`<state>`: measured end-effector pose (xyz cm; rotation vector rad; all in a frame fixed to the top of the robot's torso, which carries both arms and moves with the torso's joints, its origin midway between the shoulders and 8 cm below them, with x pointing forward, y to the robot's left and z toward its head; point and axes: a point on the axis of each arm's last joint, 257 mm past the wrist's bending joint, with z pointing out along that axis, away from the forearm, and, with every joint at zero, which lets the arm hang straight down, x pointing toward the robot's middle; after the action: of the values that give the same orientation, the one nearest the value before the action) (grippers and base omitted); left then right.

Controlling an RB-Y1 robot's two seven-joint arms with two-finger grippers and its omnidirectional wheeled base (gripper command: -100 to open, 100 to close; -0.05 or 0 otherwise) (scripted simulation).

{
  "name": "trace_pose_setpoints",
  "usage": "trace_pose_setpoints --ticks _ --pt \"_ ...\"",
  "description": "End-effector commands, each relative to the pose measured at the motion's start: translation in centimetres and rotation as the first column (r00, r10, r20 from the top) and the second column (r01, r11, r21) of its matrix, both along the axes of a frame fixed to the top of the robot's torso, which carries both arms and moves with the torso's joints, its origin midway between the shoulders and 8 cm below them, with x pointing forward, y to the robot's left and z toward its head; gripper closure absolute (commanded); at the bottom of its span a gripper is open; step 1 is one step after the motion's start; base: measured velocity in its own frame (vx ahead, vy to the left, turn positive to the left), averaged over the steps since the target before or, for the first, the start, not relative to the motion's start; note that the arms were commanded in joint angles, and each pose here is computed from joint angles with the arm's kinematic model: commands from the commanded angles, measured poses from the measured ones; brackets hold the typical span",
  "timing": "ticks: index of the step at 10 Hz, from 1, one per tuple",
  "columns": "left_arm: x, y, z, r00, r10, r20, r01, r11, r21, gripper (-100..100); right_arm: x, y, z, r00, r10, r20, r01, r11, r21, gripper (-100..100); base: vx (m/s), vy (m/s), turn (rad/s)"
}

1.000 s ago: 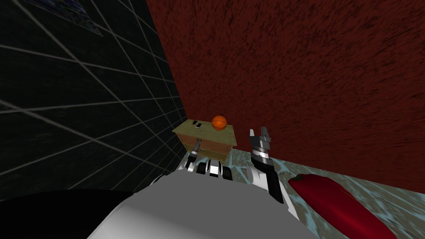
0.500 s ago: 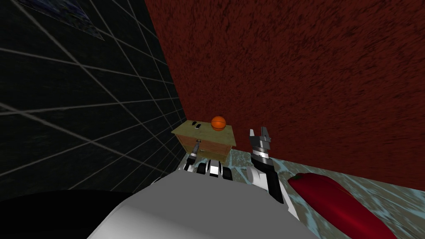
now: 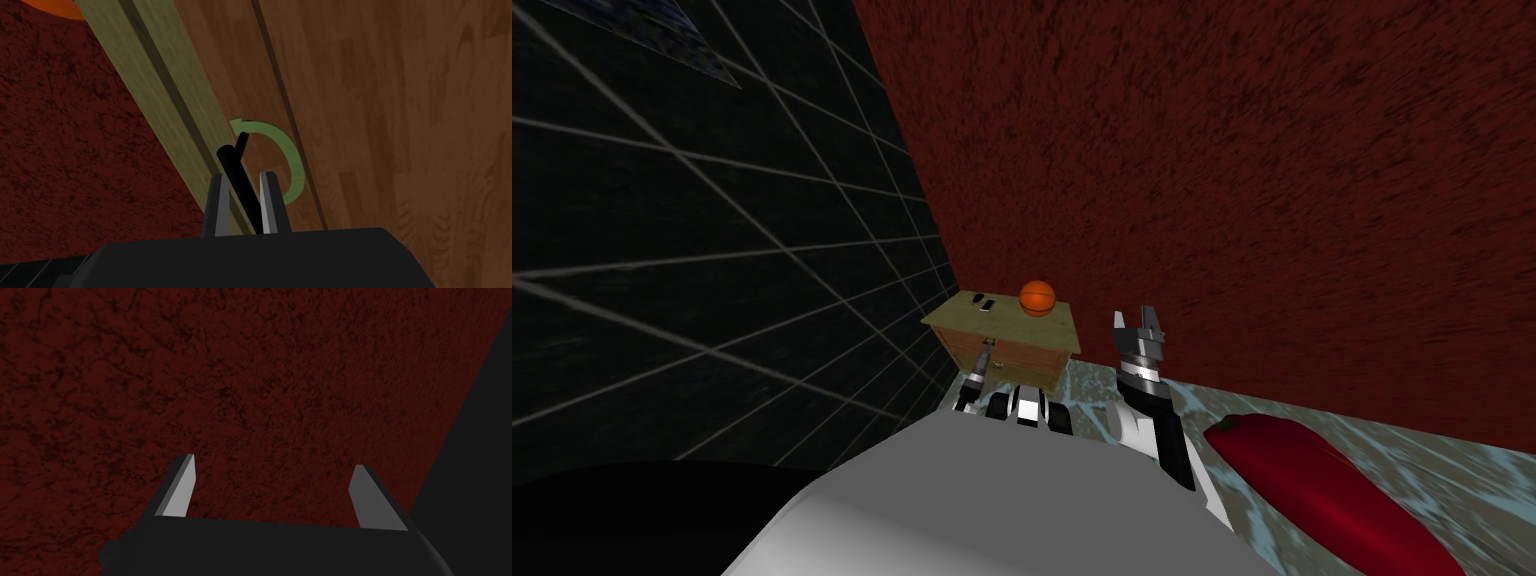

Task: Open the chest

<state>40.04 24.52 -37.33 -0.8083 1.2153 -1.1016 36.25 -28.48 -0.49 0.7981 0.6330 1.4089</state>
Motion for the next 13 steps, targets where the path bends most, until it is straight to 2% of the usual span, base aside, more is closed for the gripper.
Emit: trace_pose_setpoints --ticks 1,4,5,6,12,13 --pt "-1.6 0.4 -0.7 0.9997 0.011 -0.021 -0.011 0.9999 0.001 100 0.0 0.0 0.0 1.0 0.0 0.0 0.0 1.0 0.0 0 0.016 0.005 -0.035" --pt "-3.9 0.8 -0.8 0.9994 0.027 -0.021 -0.027 0.9996 0.001 100 0.0 0.0 0.0 1.0 0.0 0.0 0.0 1.0 0.0 0 0.03 0.009 -0.05" --pt "-3.1 0.5 -0.1 0.9997 0.023 0.004 -0.023 0.9997 -0.001 100 0.0 0.0 0.0 1.0 0.0 0.0 0.0 1.0 0.0 0 0.009 0.006 -0.007" --pt "-2.0 0.7 0.1 0.9998 0.018 -0.003 -0.018 0.9998 0.0 100 0.0 0.0 0.0 1.0 0.0 0.0 0.0 1.0 0.0 0 -0.12 -0.023 0.033" --pt "0.7 1.4 0.2 0.9993 0.009 -0.035 -0.009 1.0 0.002 100 0.0 0.0 0.0 1.0 0.0 0.0 0.0 1.0 0.0 0 -0.147 -0.01 0.021" --pt "0.6 1.0 0.5 0.9997 0.007 -0.022 -0.007 1.0 0.0 100 0.0 0.0 0.0 1.0 0.0 0.0 0.0 1.0 0.0 0 -0.065 -0.003 0.003"
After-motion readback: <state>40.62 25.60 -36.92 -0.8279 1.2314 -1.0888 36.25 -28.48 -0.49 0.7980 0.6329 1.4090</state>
